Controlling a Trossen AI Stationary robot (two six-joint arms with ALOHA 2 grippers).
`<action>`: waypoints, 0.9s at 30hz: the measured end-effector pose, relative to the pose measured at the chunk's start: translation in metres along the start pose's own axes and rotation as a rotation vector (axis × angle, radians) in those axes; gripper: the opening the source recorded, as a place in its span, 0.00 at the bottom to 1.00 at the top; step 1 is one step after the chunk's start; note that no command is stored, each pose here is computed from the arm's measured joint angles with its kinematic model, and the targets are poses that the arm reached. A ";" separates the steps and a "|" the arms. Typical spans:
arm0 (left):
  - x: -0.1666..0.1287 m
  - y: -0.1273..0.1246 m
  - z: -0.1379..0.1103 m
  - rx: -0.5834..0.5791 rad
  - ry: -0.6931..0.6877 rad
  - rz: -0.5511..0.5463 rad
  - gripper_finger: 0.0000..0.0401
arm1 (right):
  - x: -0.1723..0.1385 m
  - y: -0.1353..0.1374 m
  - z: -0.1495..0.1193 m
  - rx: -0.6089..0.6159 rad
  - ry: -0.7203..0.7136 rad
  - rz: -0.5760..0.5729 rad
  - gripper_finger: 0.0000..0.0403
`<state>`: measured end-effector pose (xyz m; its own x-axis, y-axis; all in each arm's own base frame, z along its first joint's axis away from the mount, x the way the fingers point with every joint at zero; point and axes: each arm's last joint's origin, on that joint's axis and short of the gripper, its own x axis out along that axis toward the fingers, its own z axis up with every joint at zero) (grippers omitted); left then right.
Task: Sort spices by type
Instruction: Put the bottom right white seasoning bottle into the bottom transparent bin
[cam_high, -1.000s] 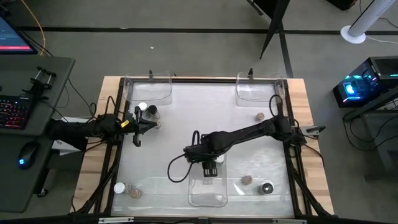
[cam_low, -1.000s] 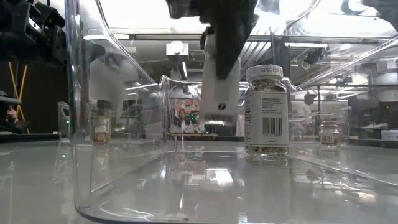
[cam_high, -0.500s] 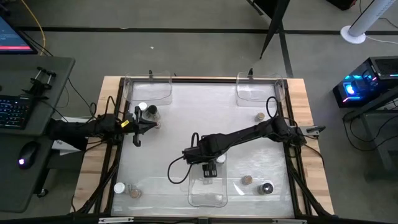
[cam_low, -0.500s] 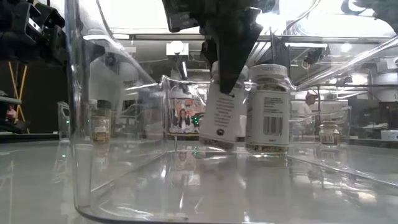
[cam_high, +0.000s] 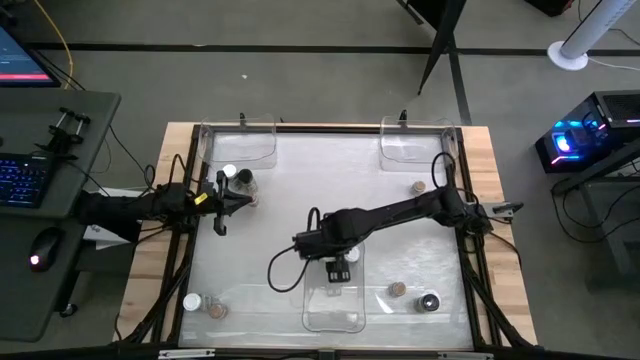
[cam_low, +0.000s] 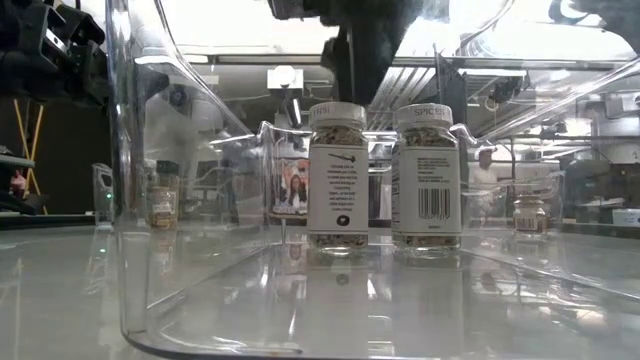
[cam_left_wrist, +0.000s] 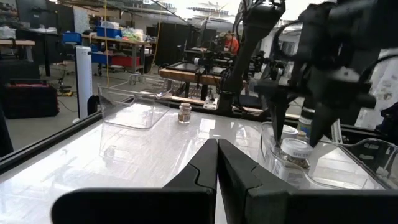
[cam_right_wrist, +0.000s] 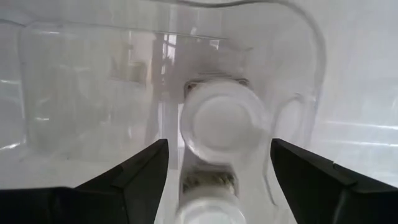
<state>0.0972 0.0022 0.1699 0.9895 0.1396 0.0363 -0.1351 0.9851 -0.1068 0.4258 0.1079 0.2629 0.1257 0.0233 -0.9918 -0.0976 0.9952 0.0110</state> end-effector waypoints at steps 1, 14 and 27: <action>0.000 0.000 0.000 0.000 0.000 0.000 0.00 | -0.007 -0.002 0.000 -0.002 -0.005 -0.006 0.69; 0.000 0.000 0.000 0.000 0.000 0.000 0.00 | -0.025 0.011 0.028 -0.043 -0.285 0.053 0.21; 0.000 0.000 0.000 0.000 0.000 0.000 0.00 | 0.020 0.009 0.027 0.007 -0.227 0.029 0.01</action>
<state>0.0972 0.0022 0.1699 0.9895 0.1401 0.0363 -0.1355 0.9850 -0.1070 0.4541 0.1194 0.2464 0.3420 0.0721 -0.9369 -0.0973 0.9944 0.0411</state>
